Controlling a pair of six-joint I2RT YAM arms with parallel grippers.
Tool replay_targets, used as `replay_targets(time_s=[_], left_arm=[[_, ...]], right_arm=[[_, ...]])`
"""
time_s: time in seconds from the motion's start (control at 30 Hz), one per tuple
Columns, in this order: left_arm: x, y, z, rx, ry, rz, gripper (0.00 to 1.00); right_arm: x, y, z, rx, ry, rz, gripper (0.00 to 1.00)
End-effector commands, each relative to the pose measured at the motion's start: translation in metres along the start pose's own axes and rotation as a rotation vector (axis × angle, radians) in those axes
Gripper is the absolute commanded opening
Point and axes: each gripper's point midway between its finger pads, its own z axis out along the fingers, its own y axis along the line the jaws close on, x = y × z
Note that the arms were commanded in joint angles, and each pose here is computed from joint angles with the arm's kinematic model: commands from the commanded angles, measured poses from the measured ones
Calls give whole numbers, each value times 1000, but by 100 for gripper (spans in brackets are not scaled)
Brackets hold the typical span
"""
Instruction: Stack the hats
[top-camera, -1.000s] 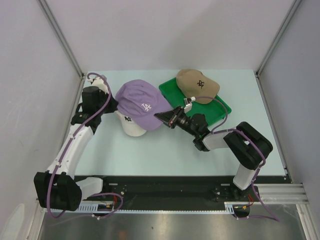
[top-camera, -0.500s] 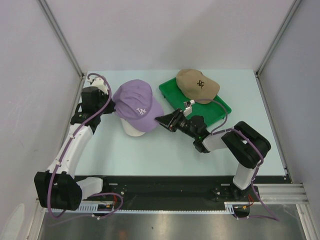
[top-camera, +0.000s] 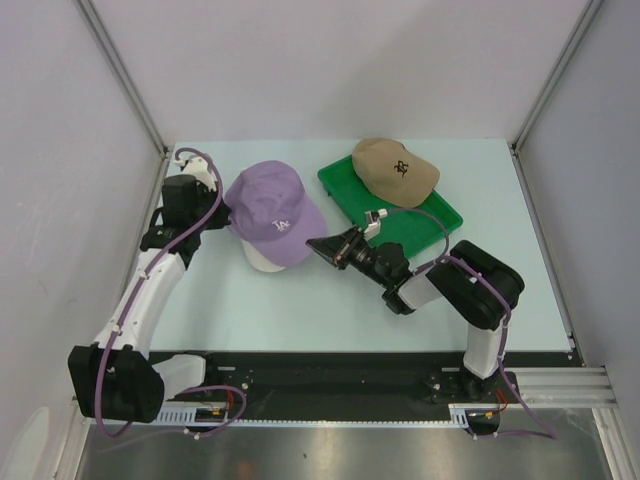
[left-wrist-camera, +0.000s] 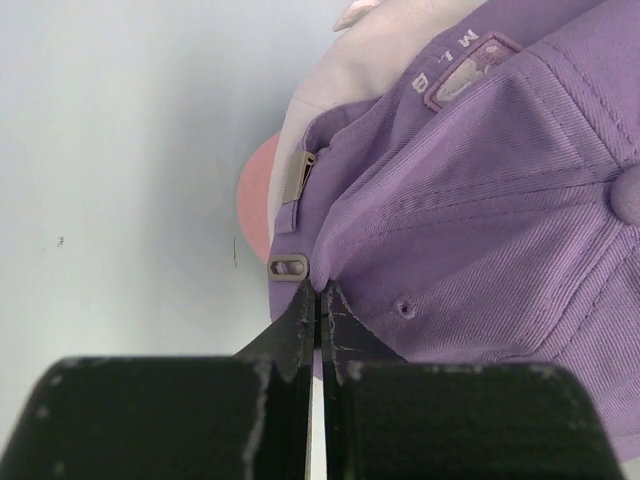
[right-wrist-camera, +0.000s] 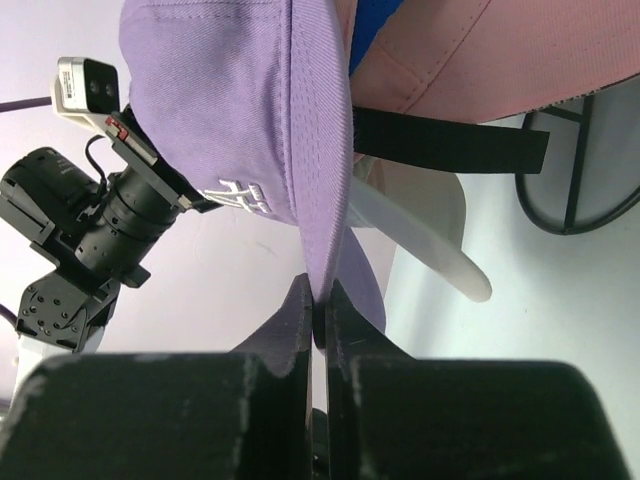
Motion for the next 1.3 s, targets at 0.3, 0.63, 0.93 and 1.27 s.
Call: replay_targets(time_s=[0.3, 0.63, 0.93, 1.27], left_arm=[[-5, 24, -11, -120, 12, 39, 11], [-77, -18, -83, 16, -275, -19, 84], [-54, -71, -23, 143, -122, 54, 95], [-32, -74, 12, 163, -12, 144, 96]], right_arm=[[-14, -51, -15, 217, -129, 41, 0], [1, -31, -4, 183, -120, 26, 0], [32, -13, -14, 168, -185, -7, 0], [37, -19, -49, 391, -270, -361, 62]])
